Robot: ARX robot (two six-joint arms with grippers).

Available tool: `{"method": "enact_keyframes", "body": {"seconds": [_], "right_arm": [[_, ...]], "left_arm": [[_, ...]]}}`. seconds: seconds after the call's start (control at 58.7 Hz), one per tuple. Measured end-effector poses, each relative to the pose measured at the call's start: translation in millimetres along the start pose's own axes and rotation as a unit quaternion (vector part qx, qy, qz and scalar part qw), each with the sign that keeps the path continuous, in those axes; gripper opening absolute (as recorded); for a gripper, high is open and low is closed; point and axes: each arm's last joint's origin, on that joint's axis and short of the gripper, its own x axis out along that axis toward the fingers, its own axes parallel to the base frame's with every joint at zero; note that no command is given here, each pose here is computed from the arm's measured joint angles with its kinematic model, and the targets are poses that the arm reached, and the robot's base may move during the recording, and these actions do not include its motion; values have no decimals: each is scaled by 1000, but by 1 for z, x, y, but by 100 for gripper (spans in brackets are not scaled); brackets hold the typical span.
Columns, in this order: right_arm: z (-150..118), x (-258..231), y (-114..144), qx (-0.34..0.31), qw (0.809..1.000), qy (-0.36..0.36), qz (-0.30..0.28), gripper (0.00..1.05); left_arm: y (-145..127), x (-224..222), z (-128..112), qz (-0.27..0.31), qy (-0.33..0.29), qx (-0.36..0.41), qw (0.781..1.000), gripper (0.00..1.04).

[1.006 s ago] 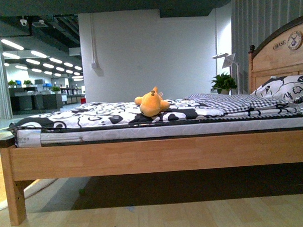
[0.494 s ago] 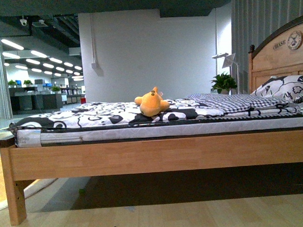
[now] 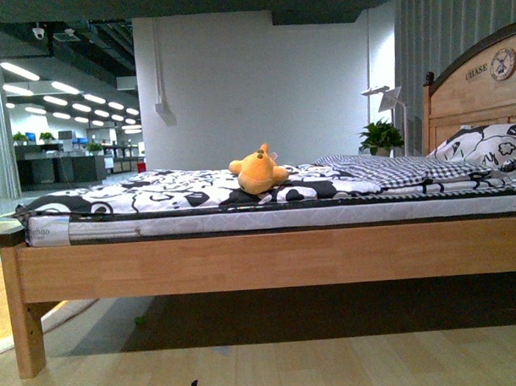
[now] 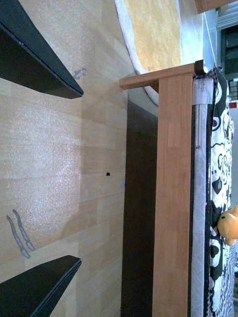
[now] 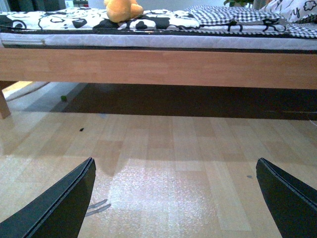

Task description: Put away toys

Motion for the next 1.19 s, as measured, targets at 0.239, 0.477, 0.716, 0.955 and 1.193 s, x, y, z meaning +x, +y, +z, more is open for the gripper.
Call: {"method": "enact_keyframes", "body": {"seconds": [0.239, 0.477, 0.716, 0.955, 1.193], "right_arm": [[0, 0, 0, 0, 1000, 0, 0, 98], [0, 0, 0, 0, 1000, 0, 0, 98], [0, 0, 0, 0, 1000, 0, 0, 98], [0, 0, 0, 0, 1000, 0, 0, 98], [0, 0, 0, 0, 1000, 0, 0, 98]], "left_arm": [[0, 0, 0, 0, 0, 0, 1000, 98], [0, 0, 0, 0, 0, 0, 1000, 98], [0, 0, 0, 0, 0, 0, 1000, 98], [0, 0, 0, 0, 0, 0, 1000, 98], [0, 0, 0, 0, 0, 0, 1000, 98]]}}
